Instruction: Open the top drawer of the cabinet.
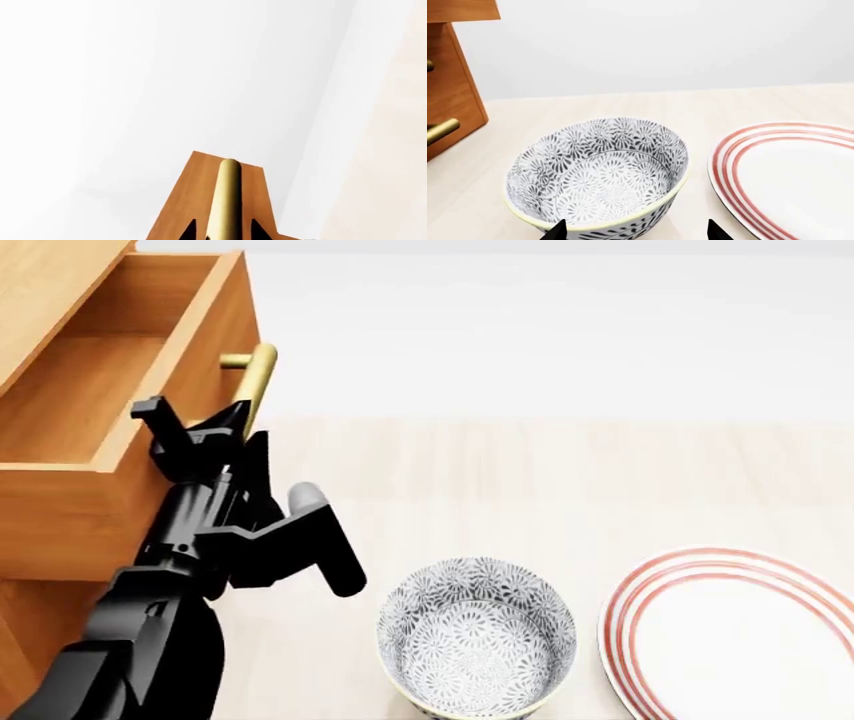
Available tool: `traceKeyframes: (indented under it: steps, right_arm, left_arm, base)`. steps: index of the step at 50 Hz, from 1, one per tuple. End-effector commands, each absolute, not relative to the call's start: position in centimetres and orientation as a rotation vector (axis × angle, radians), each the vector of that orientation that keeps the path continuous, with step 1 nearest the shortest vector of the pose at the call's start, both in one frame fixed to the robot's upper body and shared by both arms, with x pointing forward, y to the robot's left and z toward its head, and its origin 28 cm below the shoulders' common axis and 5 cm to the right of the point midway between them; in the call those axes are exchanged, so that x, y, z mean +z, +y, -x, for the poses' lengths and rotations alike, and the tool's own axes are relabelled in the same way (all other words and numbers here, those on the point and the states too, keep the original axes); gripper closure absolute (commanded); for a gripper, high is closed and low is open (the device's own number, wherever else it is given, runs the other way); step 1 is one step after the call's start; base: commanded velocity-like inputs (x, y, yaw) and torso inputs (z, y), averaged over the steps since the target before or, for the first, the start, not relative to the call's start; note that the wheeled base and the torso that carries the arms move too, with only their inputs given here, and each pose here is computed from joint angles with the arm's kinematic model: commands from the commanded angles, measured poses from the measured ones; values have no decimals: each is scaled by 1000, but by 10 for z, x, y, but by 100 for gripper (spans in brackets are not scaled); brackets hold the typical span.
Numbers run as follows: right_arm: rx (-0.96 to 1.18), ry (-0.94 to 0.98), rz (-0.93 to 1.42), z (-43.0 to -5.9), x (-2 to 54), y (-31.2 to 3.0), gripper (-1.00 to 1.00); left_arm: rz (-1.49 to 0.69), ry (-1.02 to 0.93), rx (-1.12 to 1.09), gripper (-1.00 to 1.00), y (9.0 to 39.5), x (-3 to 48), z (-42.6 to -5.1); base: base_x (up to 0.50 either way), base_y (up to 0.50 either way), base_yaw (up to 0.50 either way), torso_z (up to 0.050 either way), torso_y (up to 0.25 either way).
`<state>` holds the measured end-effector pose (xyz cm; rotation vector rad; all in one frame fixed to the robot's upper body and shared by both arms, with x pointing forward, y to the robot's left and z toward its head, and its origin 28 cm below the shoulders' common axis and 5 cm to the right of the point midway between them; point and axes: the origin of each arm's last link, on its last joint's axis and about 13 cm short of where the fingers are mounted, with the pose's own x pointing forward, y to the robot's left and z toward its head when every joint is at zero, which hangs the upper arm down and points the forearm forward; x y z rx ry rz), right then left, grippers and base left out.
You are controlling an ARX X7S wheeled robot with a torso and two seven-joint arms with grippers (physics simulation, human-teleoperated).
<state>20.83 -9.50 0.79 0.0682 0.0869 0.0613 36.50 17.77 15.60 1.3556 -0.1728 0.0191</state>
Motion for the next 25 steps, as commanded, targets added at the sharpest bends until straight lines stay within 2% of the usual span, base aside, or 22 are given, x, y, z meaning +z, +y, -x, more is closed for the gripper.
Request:
traceKeyframes:
  steps: [1,14,25]
  right_arm:
    - [61,73,-76,-211,9,-95,-100]
    - [63,82,-77,-211,8,-95,-100]
    - [67,84,-75,-210,7,-94,-100]
  left_arm:
    - [-1289,-299,-40,-100,141,163,-355]
    - [-1280,-293,-7,-100,143,163,-356]
    - [-1215,-379,-105,-100,121,168,-330]
  base:
    - [-16,0,0,0,11]
    - [0,0,0,0,0]
    - [0,0,0,0,0]
